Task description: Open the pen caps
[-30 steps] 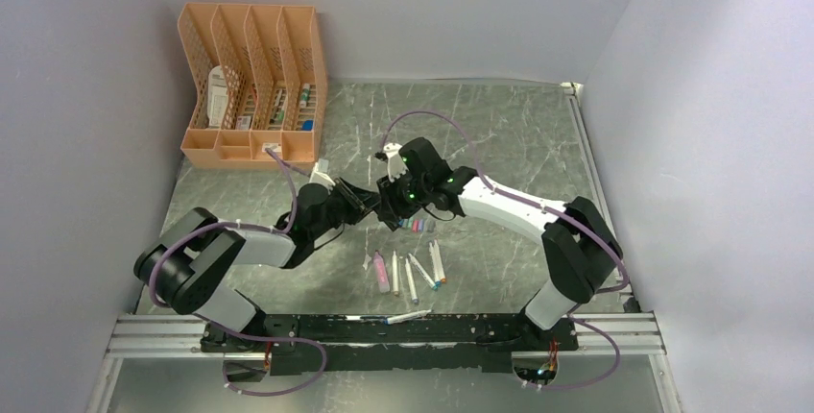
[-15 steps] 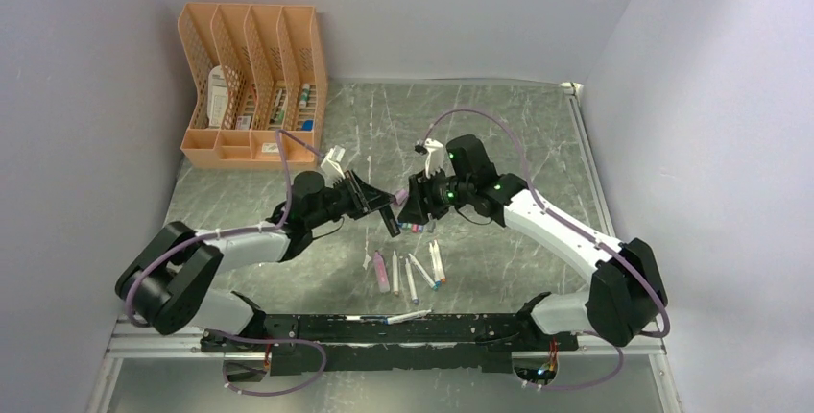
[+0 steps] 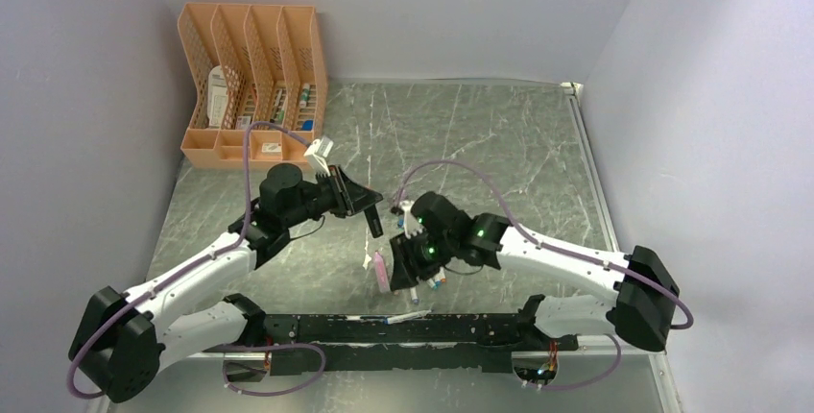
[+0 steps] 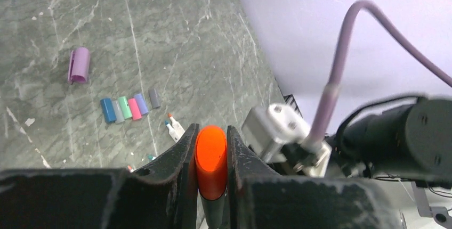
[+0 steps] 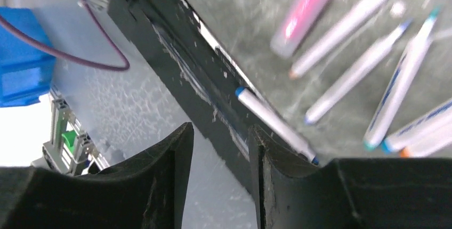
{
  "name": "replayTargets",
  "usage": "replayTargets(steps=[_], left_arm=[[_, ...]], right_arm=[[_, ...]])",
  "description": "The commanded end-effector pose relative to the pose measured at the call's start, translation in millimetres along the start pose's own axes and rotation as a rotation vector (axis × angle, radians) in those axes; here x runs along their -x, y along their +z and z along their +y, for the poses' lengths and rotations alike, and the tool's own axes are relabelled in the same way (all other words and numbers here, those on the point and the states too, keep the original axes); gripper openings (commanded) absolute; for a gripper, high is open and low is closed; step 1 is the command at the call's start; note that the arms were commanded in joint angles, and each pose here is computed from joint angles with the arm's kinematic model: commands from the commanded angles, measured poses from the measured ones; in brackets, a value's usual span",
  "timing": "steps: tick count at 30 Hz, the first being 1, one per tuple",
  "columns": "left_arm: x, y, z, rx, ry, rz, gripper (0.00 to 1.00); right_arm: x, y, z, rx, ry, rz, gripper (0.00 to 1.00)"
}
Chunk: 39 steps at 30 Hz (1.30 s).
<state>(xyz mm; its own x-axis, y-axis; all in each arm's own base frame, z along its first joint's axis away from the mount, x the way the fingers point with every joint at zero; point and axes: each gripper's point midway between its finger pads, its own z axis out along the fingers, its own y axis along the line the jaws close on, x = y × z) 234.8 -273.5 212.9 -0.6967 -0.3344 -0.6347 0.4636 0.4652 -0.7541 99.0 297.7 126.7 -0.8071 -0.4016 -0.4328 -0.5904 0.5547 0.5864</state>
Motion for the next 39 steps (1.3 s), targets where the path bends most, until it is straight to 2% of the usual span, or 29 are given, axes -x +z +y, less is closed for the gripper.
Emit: replayTargets(steps=[1,11,22,28,34,36,39], left_arm=[[4,-10,6,0.076,0.021,0.016,0.07],[3,-28,-1,0.072,0.009,-0.003,0.07],[0,-39,-13,0.016,0.026,-0.002,0.07],[2,-42,-16,0.005,0.04,-0.002,0.07],[-1,-43,-15,-0.013,0.028,0.001,0.07],[-2,-42,-14,-0.015,0.027,0.005,0.07],[-2,-42,-12,-0.015,0.027,0.006,0.07]], right_arm=[[-39,2,-14,-0.227,0.211,0.025,0.42],[-88,18,-30,-0.441,0.44,0.007,0.44],[-93,44,-54,-0.545,0.565,-0.042,0.48],[-99,58,-60,-0.568,0.602,-0.02,0.48],[-98,58,-66,-0.605,0.599,-0.016,0.38],[-98,59,-65,-0.611,0.589,-0.003,0.28],[-98,60,-63,-0.609,0.574,0.007,0.17]])
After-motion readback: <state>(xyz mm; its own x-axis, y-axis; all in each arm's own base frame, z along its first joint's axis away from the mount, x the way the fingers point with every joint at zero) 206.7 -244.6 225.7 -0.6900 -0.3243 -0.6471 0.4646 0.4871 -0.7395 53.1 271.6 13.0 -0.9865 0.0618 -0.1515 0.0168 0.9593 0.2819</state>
